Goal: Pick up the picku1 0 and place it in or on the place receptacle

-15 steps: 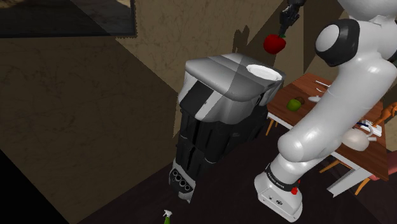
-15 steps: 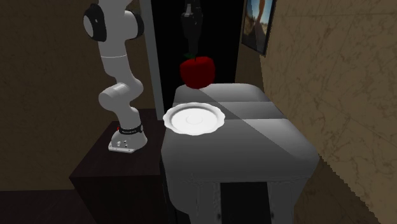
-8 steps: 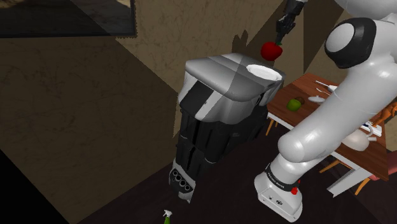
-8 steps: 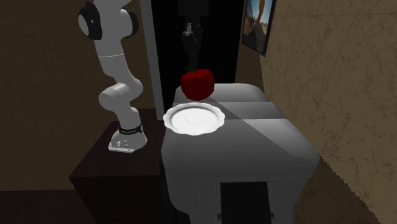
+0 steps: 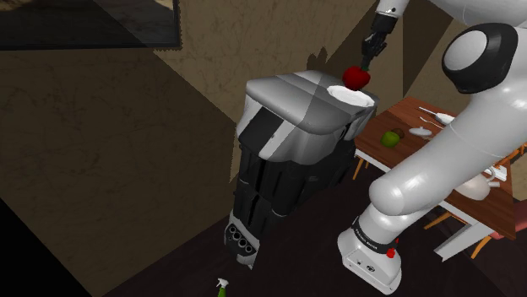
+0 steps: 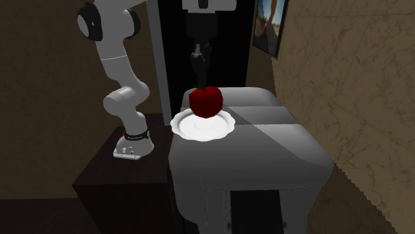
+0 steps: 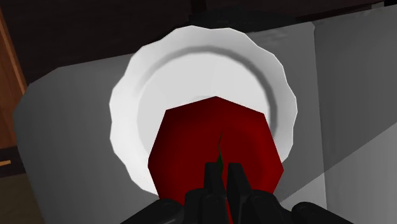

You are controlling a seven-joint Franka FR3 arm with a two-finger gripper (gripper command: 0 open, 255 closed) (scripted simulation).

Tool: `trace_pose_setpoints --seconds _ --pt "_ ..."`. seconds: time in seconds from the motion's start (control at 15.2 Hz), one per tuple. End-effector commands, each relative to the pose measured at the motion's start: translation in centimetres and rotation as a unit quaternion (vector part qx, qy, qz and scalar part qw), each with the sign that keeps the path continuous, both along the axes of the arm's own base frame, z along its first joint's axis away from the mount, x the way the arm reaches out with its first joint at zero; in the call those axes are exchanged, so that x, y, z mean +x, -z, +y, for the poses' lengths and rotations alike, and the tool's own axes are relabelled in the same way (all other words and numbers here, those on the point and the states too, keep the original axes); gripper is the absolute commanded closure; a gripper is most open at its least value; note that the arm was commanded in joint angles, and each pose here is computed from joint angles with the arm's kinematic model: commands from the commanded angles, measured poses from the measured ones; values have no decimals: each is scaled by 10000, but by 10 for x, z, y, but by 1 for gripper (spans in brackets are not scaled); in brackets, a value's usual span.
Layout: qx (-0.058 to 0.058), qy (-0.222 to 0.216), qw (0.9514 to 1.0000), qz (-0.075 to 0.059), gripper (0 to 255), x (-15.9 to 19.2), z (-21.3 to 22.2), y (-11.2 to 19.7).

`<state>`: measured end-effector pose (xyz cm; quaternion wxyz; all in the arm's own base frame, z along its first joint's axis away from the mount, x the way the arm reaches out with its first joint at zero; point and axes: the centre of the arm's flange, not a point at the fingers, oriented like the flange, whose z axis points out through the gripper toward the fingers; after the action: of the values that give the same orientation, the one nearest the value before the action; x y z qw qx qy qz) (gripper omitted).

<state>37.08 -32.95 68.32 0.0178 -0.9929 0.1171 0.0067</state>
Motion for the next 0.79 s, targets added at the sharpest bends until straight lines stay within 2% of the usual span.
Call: trace_pose_setpoints --seconds 0.0,0.33,0.73 --pt "-3 0 10000 -5 255 0 0 11" --pt "-3 0 10000 -5 255 0 0 36" --pt "-3 0 10000 -5 255 0 0 36"
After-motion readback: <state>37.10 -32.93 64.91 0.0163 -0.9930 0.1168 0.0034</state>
